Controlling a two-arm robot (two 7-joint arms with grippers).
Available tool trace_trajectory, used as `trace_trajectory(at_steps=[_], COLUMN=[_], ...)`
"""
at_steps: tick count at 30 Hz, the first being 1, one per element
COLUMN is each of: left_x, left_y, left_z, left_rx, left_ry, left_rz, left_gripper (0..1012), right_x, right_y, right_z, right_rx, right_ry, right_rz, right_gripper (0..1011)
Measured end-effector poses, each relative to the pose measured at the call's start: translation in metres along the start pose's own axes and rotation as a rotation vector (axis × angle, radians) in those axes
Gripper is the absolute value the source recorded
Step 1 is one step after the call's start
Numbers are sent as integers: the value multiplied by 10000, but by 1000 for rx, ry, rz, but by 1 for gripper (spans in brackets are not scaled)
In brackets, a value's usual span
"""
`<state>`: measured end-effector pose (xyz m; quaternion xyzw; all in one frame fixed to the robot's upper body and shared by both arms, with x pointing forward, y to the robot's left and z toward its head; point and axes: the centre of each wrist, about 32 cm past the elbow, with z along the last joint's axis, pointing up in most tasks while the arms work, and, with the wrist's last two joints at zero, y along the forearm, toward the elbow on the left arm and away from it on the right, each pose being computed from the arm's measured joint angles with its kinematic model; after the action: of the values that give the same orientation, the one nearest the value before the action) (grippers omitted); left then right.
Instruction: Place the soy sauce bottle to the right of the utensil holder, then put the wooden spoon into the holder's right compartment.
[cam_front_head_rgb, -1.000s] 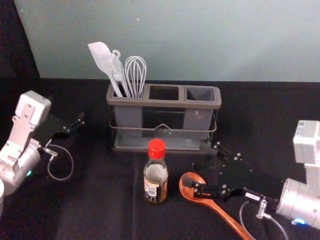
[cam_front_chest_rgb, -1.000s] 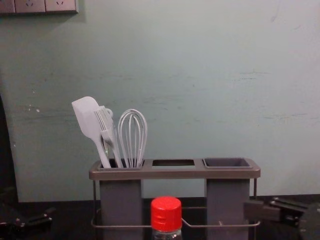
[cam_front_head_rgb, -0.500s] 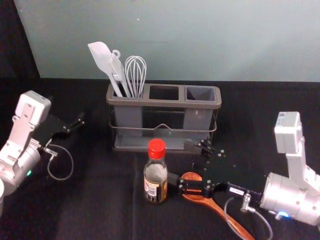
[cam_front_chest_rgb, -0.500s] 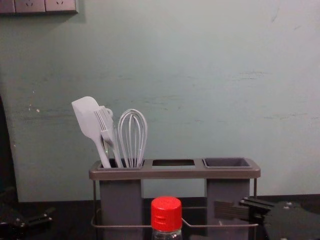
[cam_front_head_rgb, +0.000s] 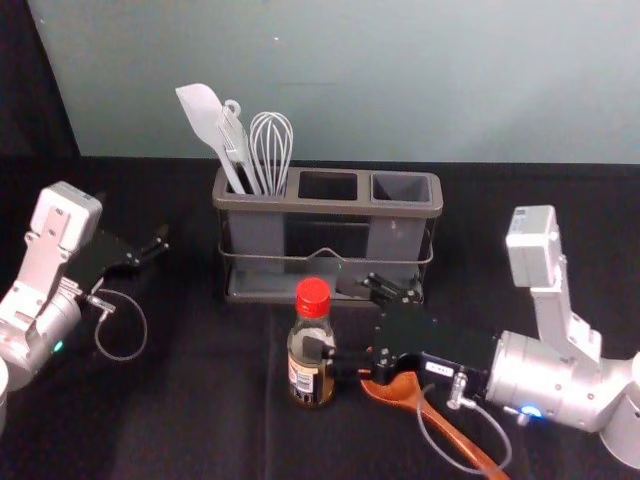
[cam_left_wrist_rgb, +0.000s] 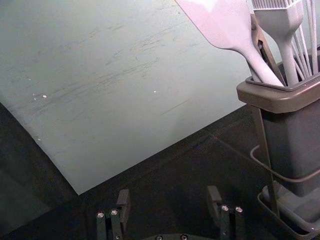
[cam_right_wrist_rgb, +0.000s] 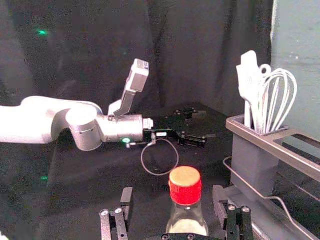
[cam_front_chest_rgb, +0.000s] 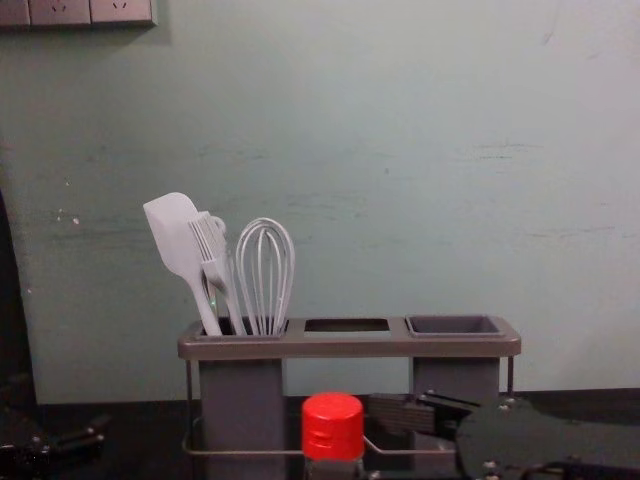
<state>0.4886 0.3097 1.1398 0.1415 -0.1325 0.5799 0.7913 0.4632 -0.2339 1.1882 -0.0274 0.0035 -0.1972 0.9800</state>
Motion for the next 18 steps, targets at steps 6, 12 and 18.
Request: trace_trajectory(at_steps=[6, 12, 18], left_x=[0, 0, 0], left_y=[0, 0, 0], left_z=[0, 0, 0], left_rx=[0, 0, 0], left_ry=[0, 0, 0], left_rz=[0, 0, 0], left_gripper=[1005, 1005, 1005], right_x=[30, 60, 91], right_y=[96, 161, 219], right_z=[6, -5, -9], right_rx=[-9, -19, -20], right_ry=[-4, -9, -17], right_rz=[9, 4, -7], right_gripper=[1004, 1004, 1004])
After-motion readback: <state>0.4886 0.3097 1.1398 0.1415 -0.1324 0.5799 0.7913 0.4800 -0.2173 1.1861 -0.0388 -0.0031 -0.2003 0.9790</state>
